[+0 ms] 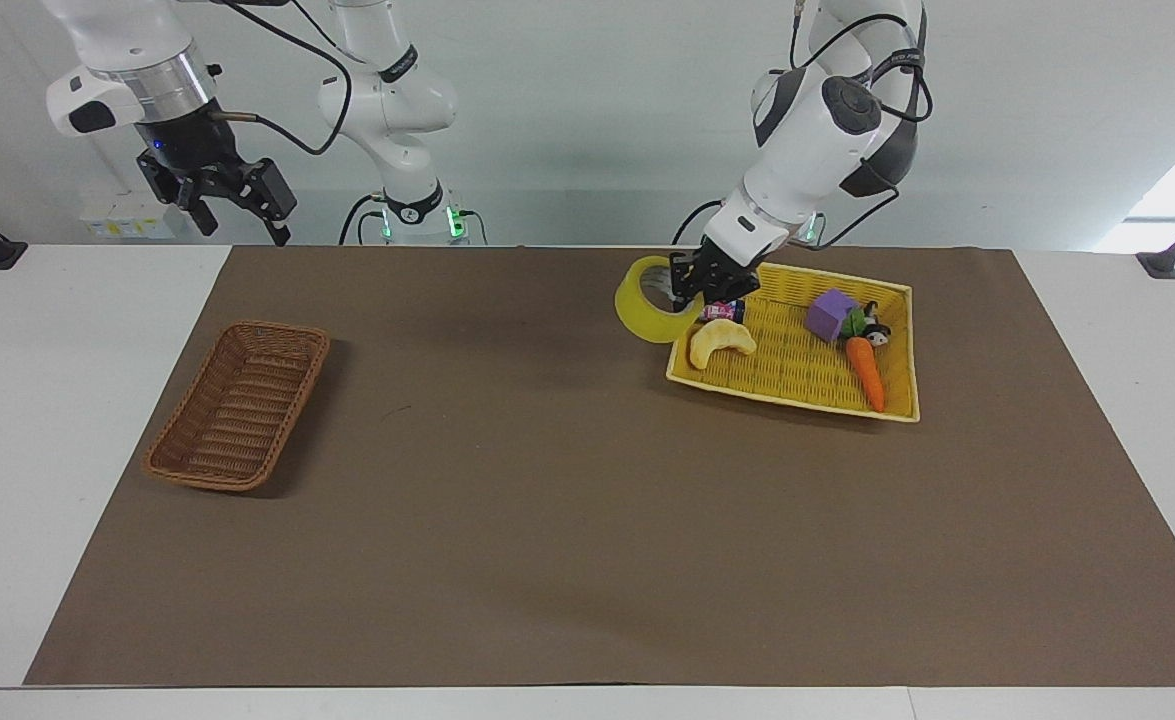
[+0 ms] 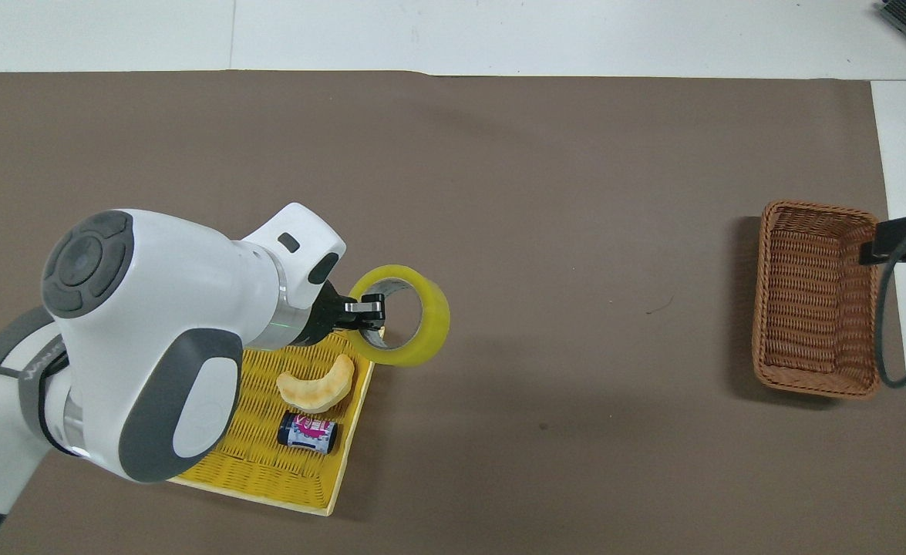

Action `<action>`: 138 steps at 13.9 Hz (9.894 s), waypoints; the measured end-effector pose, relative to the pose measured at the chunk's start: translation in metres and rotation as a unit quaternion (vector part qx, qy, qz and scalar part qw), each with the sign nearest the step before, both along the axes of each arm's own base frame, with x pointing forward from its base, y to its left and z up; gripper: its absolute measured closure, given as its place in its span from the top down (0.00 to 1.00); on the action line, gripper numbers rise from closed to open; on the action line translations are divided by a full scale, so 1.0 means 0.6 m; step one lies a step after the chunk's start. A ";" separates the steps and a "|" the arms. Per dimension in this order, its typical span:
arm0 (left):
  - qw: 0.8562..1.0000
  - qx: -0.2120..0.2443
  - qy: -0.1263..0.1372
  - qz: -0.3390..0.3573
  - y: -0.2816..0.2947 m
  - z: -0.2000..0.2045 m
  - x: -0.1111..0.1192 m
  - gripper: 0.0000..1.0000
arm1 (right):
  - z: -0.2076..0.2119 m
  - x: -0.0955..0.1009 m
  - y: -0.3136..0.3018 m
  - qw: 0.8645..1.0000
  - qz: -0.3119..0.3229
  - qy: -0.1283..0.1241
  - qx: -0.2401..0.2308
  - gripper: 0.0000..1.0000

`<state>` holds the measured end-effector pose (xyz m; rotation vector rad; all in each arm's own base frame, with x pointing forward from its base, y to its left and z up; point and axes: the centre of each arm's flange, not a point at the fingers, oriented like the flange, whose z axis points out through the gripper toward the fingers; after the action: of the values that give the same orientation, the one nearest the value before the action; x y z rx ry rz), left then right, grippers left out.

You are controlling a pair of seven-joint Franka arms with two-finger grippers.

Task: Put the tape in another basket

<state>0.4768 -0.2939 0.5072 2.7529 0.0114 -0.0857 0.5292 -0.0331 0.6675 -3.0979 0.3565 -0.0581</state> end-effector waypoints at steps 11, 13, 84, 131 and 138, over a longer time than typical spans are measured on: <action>0.990 -0.107 0.067 0.061 -0.177 0.067 -0.098 0.22 | -0.003 -0.004 0.028 0.999 0.041 0.012 0.002 1.00; 0.987 -0.122 0.079 0.072 -0.186 0.068 -0.102 0.22 | -0.006 -0.004 0.100 0.995 0.094 0.011 0.031 1.00; 0.976 0.196 -0.013 -0.095 0.402 0.187 0.108 1.00 | -0.575 0.009 -0.383 0.960 0.130 -0.033 0.245 0.69; 0.976 0.198 -0.035 -0.082 0.415 0.243 0.093 1.00 | 0.006 -0.013 0.031 0.997 0.071 0.014 -0.007 1.00; 0.976 0.198 -0.035 -0.082 0.415 0.243 0.093 1.00 | 0.013 -0.014 0.034 0.997 0.080 0.010 -0.009 1.00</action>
<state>0.5325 -0.0450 0.6532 3.1500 -0.2437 -0.0337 0.5209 -0.0129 0.6751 -3.1335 0.1077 -0.0275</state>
